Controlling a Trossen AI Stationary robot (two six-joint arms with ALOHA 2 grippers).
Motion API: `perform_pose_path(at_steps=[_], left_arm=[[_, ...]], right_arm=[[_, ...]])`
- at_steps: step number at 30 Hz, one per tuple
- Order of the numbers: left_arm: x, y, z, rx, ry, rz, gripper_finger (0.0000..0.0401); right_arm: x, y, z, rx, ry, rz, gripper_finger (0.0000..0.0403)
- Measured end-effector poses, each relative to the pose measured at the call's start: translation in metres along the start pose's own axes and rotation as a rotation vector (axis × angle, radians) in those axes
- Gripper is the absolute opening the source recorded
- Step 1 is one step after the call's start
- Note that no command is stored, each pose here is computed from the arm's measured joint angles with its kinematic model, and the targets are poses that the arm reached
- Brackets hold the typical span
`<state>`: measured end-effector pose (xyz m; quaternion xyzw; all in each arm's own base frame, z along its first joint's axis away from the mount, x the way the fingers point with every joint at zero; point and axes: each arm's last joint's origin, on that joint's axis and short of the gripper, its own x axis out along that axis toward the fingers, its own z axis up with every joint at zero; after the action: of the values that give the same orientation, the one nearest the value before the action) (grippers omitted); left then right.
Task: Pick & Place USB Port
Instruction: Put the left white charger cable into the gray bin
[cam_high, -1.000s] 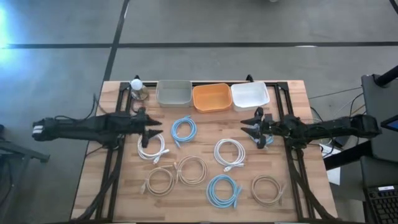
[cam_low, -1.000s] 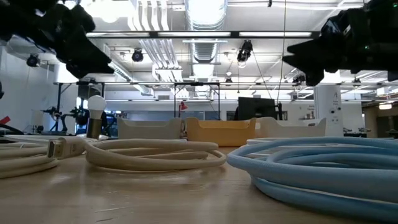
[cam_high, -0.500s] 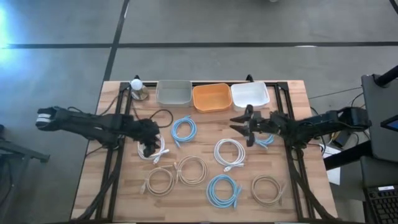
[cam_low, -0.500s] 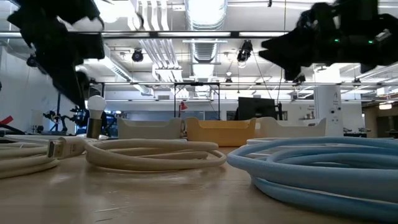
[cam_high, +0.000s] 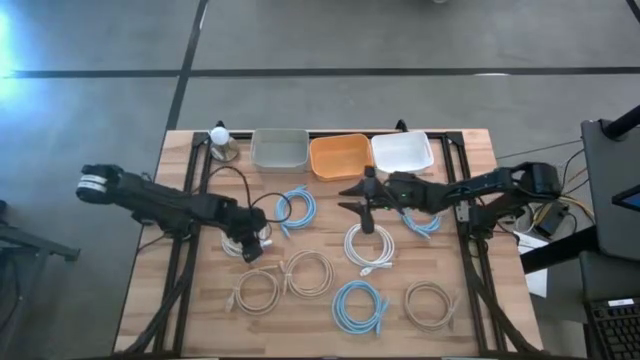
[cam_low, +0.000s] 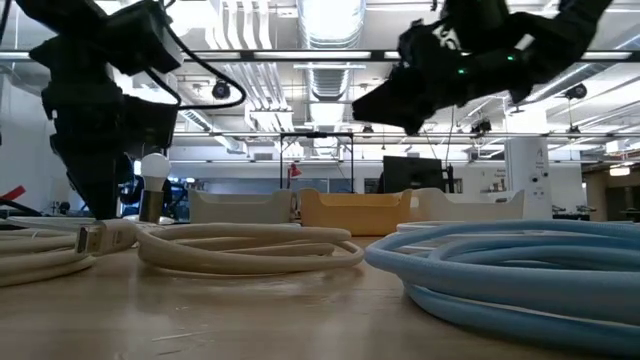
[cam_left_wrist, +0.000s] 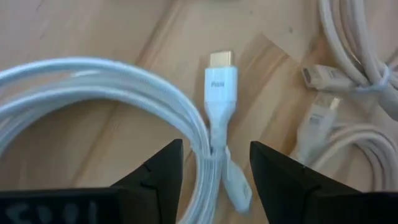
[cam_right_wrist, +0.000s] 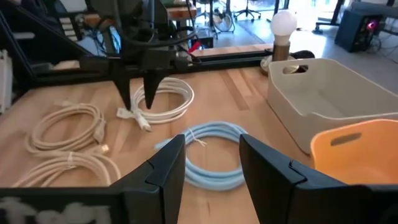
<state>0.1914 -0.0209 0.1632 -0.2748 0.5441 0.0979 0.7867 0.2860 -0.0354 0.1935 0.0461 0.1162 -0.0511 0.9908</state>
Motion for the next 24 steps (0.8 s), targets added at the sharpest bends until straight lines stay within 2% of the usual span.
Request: perform_pose_path(at_steps=[7, 11, 14, 19, 24], left_arm=[[0.019, 0.004, 0.001, 0.005, 0.027, 0.123, 0.0172], [0.026, 0.005, 0.0, 0.032, 0.05, 0.156, 0.0166], [0.027, 0.005, 0.0, 0.039, 0.053, 0.161, 0.0134], [0.016, 0.003, 0.001, 0.044, 0.014, 0.144, 0.0044], [-0.016, -0.011, 0.013, 0.085, -0.124, 0.165, 0.0044]], right_arm=[[0.03, -0.001, 0.003, -0.006, 0.026, -0.002, 0.0146], [0.043, -0.001, -0.001, -0.004, 0.046, -0.003, 0.0146], [0.05, -0.002, -0.004, -0.005, 0.06, -0.004, 0.0146], [0.054, -0.002, -0.007, -0.003, 0.07, -0.005, 0.0146], [0.053, -0.002, -0.005, 0.006, 0.063, -0.003, 0.0146]])
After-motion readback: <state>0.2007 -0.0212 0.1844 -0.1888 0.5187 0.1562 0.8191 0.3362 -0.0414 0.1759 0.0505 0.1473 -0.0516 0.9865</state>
